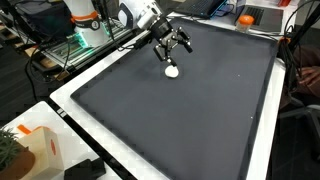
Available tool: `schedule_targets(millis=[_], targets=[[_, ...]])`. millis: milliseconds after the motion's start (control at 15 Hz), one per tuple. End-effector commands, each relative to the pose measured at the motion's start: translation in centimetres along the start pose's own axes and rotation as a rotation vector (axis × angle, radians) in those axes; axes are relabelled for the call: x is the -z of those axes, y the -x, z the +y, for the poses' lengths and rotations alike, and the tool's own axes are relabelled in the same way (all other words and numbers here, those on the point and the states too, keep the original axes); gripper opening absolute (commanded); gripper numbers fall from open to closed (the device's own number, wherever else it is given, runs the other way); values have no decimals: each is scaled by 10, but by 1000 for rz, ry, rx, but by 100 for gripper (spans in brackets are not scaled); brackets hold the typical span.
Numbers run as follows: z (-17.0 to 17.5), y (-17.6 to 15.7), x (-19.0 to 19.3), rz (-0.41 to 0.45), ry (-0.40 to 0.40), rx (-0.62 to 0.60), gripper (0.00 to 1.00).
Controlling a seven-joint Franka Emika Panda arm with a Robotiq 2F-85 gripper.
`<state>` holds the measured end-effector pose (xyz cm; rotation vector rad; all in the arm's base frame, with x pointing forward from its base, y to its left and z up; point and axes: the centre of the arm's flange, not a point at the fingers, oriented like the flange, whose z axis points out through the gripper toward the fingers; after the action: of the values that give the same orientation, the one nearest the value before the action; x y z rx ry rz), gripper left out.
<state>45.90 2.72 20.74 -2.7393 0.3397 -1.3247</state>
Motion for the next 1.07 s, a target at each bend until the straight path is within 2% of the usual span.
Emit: schedule_targets(millis=[0, 467, 1000], targets=[[7, 1, 0, -27, 44, 0, 100], [17, 6, -2, 12, 45, 0, 100], [20, 15, -1, -10, 50, 10, 100]])
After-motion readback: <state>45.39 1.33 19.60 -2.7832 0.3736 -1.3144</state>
